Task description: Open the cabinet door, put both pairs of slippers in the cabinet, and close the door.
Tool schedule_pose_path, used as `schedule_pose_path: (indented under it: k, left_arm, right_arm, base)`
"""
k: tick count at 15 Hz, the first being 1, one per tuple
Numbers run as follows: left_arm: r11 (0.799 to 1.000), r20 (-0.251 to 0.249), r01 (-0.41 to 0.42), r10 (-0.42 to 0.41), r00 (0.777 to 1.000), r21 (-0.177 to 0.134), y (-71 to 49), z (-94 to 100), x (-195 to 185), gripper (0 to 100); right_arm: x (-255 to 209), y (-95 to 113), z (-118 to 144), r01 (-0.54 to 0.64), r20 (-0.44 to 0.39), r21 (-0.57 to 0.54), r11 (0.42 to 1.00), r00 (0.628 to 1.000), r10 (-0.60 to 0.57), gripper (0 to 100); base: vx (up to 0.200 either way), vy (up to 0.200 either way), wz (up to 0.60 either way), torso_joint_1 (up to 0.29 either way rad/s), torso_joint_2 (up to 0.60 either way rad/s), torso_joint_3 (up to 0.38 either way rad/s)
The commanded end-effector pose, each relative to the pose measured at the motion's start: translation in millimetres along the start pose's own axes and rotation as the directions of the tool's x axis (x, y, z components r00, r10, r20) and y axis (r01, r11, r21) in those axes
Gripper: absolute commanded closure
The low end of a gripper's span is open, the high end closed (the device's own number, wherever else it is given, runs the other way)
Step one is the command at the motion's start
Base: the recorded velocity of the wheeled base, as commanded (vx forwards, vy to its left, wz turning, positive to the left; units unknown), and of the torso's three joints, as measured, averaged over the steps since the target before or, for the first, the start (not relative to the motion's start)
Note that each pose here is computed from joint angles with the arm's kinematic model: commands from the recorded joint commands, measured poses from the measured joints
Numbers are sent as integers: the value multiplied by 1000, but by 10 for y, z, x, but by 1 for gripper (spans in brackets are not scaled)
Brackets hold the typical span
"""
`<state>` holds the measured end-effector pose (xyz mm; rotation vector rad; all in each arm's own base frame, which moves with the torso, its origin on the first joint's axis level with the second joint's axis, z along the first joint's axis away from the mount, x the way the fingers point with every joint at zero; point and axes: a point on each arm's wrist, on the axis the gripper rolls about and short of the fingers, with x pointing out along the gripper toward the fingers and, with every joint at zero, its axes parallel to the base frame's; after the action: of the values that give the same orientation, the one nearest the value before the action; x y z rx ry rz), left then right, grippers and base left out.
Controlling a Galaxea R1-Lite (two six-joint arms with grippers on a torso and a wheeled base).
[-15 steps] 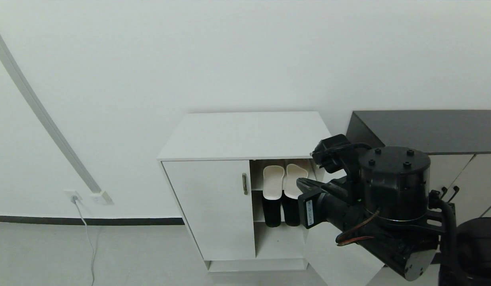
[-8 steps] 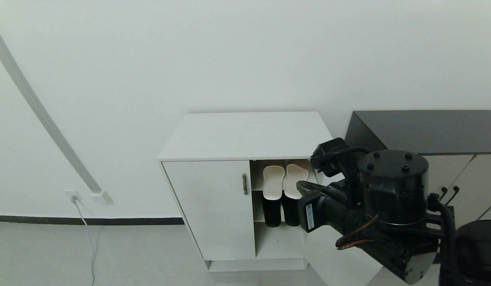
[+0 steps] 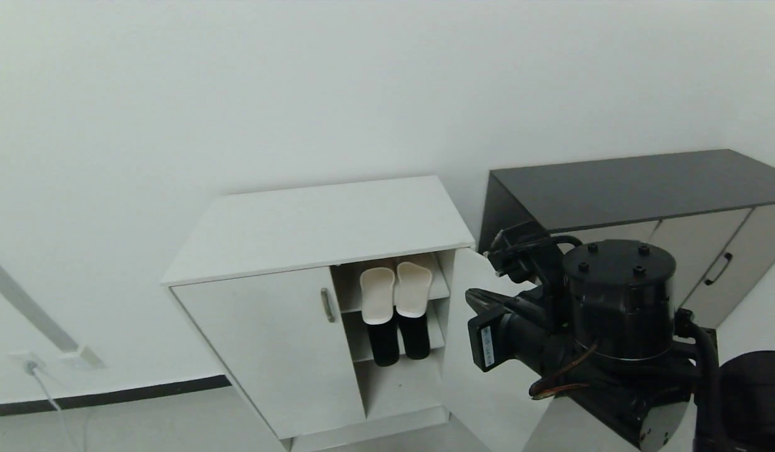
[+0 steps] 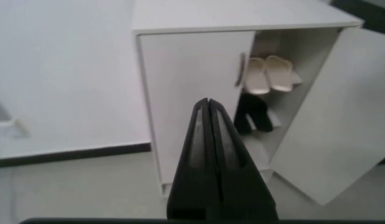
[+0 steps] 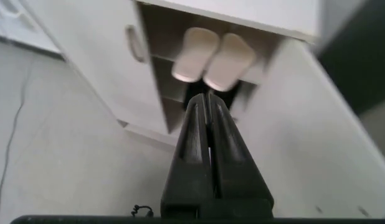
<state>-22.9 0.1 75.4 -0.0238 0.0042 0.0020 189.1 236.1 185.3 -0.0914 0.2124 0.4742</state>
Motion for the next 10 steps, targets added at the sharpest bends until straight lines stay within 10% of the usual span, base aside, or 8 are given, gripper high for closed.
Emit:
schedule_pose_path:
  k: [1,10]
  left_arm:
    - [1000,1,-1,1,1000,-2,0,0,-1,100]
    - [1000,0,-1,1,1000,-2,0,0,1,100]
  right_arm:
    - [7,-6,-3,4,-1,0,1000,1000,-4,100]
    - [43,-11,-27,10,6,4,1000,1000,-10,100]
  base:
    - [0,0,-600,2,2,2]
    - [-67,0,-67,1,1,1]
